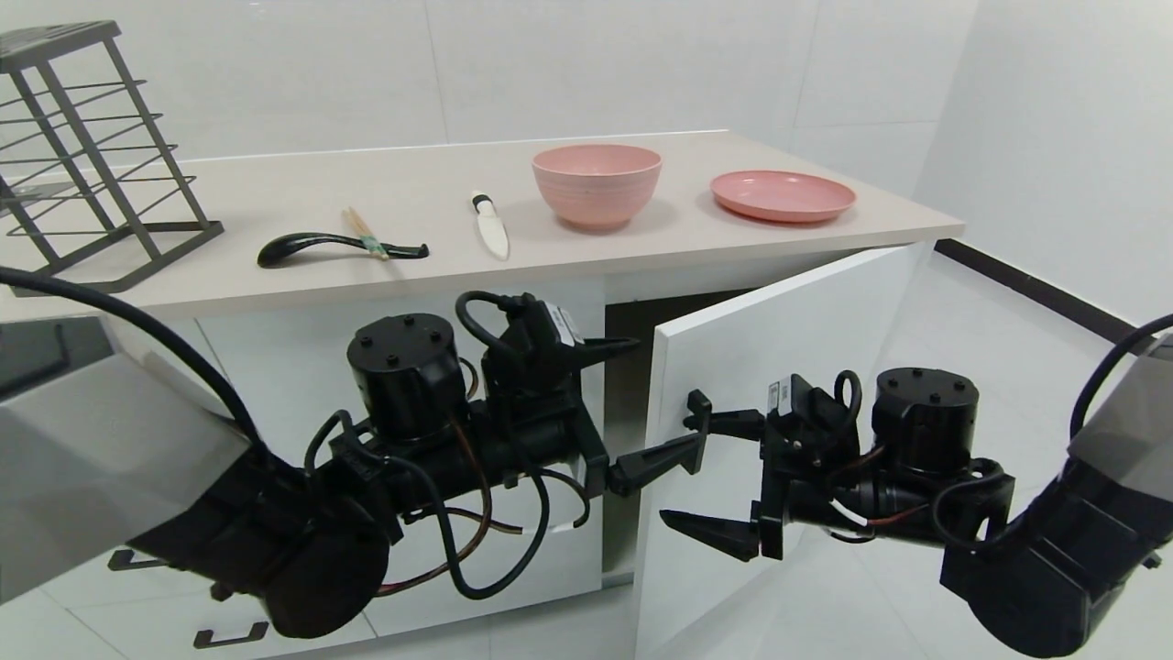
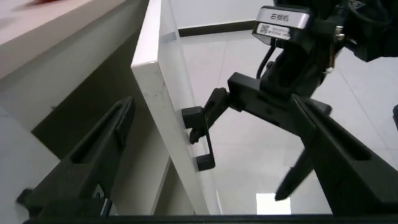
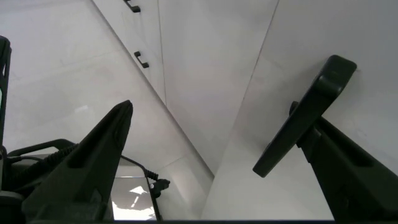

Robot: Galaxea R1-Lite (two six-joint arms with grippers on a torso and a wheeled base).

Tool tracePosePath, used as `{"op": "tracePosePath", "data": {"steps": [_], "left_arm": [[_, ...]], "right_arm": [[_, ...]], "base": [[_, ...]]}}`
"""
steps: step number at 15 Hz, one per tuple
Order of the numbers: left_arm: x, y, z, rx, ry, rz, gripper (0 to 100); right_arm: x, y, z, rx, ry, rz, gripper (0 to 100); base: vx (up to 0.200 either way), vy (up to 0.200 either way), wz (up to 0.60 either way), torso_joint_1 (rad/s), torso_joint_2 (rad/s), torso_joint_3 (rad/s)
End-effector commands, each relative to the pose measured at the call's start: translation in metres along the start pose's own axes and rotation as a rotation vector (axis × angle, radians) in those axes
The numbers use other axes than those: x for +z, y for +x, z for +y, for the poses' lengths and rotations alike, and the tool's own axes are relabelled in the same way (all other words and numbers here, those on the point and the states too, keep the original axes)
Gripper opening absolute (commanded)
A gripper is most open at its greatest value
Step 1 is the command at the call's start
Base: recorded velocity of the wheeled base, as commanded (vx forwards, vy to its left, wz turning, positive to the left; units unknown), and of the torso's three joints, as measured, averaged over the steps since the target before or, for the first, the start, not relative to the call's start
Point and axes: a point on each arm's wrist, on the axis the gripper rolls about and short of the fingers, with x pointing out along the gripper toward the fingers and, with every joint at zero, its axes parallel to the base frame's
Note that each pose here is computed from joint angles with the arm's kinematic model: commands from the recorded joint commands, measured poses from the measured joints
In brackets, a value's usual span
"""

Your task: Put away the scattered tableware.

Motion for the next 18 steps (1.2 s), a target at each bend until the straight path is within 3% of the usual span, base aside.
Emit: {"op": "tracePosePath", "data": {"steps": [1, 3, 7, 10, 18], "left_arm": [[-0.016, 0.015, 0.002, -0.011, -0.016, 0.02, 100], [-0.019, 0.023, 0.005, -0.012, -0.012, 0.011, 100], [-0.014, 0.041, -0.019, -0.082, 0.01, -0.064, 100], [-0.007, 0.041, -0.021, -0.077, 0.006, -0.112, 100], [-0.011, 0.04, -0.02, -0.075, 0.0, -0.102, 100]], "right_arm": [[0.005, -0.003, 0.002, 0.006, -0.017, -0.018, 100], [0.004, -0.003, 0.002, 0.004, -0.017, -0.017, 100], [0.001, -0.005, -0.001, -0.006, -0.009, -0.011, 100], [-0.006, -0.011, -0.011, -0.047, 0.008, 0.003, 100], [-0.017, -0.026, -0.024, -0.108, 0.025, 0.03, 100]], "base": [[0.0, 0.0, 0.0, 0.0, 0.0, 0.0], [0.0, 0.0, 0.0, 0.0, 0.0, 0.0], [0.0, 0.0, 0.0, 0.0, 0.0, 0.0], [0.0, 0.0, 0.0, 0.0, 0.0, 0.0], [0.0, 0.0, 0.0, 0.0, 0.0, 0.0]]}}
